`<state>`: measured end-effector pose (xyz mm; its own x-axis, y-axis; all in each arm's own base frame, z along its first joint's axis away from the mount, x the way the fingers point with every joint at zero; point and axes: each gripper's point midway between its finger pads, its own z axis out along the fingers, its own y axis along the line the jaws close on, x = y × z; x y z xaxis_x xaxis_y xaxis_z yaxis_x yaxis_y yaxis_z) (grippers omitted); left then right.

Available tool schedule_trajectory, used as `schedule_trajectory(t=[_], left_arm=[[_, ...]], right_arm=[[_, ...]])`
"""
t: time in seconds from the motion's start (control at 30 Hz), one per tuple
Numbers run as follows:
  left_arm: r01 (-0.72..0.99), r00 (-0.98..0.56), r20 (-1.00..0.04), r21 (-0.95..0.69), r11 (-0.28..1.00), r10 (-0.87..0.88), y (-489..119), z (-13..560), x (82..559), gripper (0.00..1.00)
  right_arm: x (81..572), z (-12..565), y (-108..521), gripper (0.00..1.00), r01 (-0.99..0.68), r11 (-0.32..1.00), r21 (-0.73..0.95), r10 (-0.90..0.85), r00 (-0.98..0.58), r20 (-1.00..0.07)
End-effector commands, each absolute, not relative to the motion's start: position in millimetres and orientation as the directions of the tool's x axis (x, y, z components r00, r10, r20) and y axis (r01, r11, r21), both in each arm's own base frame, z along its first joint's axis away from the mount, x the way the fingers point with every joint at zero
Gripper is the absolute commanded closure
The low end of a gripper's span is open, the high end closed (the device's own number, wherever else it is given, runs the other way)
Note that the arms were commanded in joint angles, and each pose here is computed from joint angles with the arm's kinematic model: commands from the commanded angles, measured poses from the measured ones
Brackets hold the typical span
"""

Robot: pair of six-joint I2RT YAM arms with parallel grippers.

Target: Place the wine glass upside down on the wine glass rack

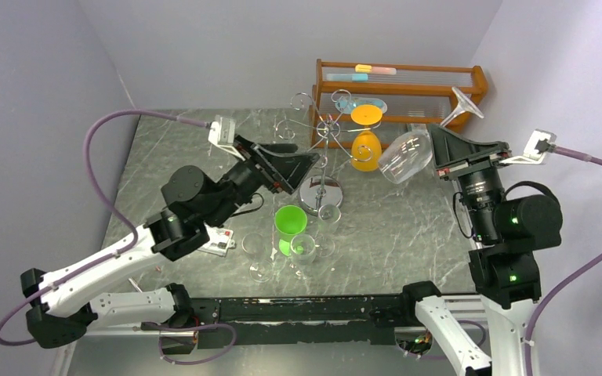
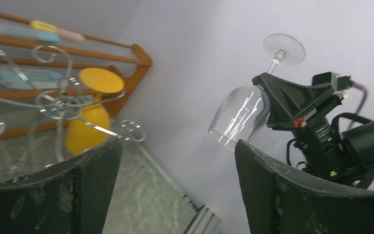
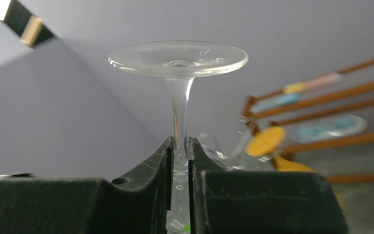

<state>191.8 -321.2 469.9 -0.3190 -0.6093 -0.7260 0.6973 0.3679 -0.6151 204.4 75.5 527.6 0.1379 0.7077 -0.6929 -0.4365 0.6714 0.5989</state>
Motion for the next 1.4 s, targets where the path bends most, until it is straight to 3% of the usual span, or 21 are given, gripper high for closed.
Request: schedule_trajectory(t=[0.0, 0.2, 0.53, 1.03, 1.37], left_arm=[[0.637, -0.26, -0.848, -0.51, 0.578, -0.462, -296.8, 428.5, 201.0, 0.11], [0.593, -0.255, -0.896, -0.441, 0.673, -0.363, -281.9, 401.9, 204.8, 0.1], [0.588, -0.289, -0.916, -0.398, 0.704, -0.277, -288.5, 378.4, 206.6, 0.1], [0.551, -0.304, -0.91, -0.41, 0.727, -0.282, -273.2, 373.5, 204.2, 0.09], [0.564, -0.322, -0.908, -0.412, 0.716, -0.269, -281.8, 365.3, 203.6, 0.09]], right_arm=[[225.6, 453.5, 49.8, 1.0, -0.168, 0.879, 0.447, 0.461, 0.055, -0.886], [262.7, 378.5, 54.2, 1.0, -0.111, 0.938, 0.329, 0.318, -0.107, -0.942], [294.2, 326.0, 79.0, 1.0, -0.267, 0.943, 0.199, 0.185, -0.077, -0.98], [304.4, 325.9, 118.5, 1.0, -0.509, 0.86, 0.032, 0.112, 0.127, -0.986], [302.7, 317.4, 133.9, 1.0, -0.582, 0.812, 0.04, 0.135, 0.122, -0.983]])
